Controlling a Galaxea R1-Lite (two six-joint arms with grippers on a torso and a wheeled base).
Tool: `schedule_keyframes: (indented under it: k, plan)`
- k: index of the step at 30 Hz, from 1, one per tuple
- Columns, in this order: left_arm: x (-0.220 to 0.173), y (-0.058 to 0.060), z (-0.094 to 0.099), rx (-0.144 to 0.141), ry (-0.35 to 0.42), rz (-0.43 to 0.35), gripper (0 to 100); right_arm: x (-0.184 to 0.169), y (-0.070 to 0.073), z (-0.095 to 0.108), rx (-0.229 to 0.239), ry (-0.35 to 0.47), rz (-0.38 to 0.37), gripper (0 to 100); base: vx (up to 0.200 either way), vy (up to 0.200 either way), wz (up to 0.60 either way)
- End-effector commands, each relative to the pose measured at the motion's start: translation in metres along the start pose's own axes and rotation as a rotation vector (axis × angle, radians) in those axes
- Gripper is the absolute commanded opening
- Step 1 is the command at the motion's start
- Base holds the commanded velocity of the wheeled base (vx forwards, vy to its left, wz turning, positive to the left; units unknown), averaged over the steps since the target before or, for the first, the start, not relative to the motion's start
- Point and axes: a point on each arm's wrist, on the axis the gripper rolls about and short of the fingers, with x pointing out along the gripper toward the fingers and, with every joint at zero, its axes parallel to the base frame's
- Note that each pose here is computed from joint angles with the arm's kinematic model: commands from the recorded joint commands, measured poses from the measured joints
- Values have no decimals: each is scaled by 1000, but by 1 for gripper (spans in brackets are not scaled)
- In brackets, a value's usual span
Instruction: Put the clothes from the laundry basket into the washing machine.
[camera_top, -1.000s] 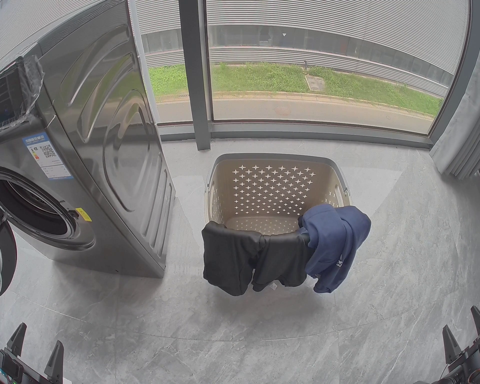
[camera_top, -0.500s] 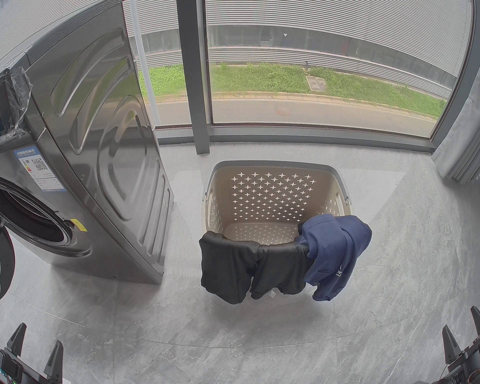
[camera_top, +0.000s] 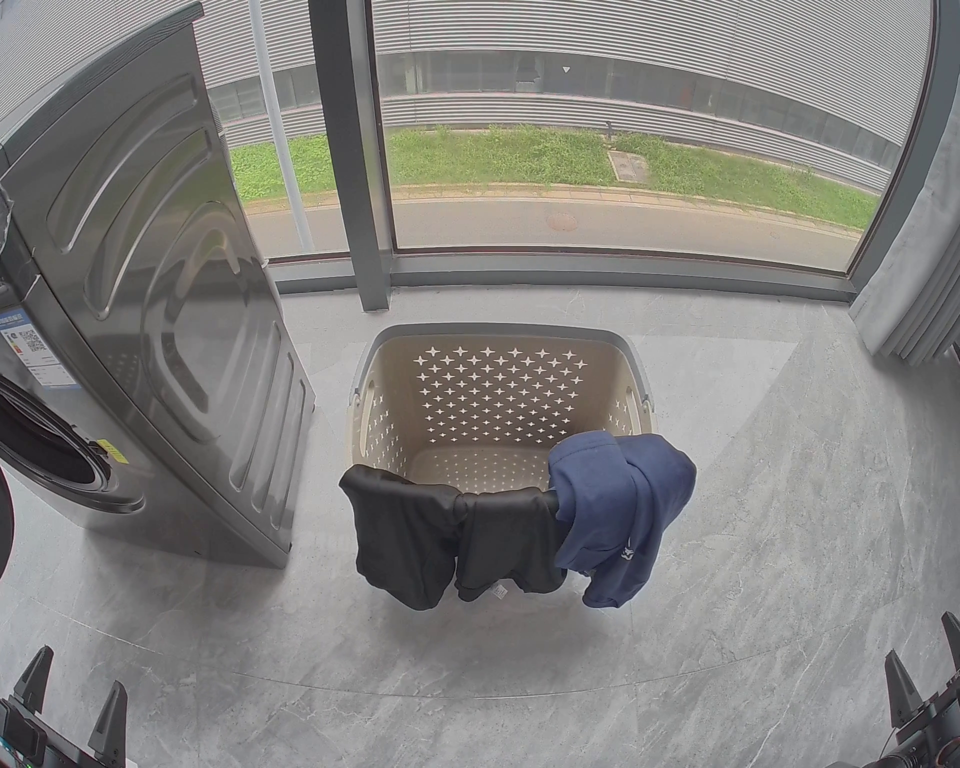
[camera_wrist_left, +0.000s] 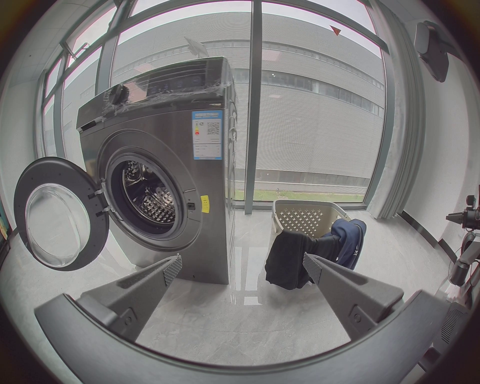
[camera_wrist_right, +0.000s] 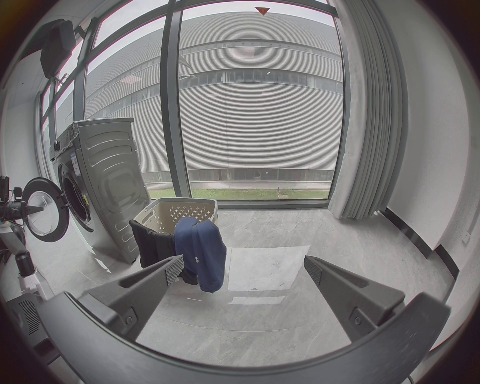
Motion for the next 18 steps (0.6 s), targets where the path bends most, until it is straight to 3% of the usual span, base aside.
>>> schedule_keyframes:
  k: [1, 14, 18]
  plan:
    - [0, 0, -4, -1, 4, 0, 100, 0, 0, -5, 0, 1, 0, 100, 0, 0, 0]
    - [0, 0, -4, -1, 4, 0, 100, 0, 0, -5, 0, 1, -1, 100, 185, 0, 0]
    - [0, 0, -4, -1, 4, 0, 100, 0, 0, -5, -2, 2, 0, 100, 0, 0, 0]
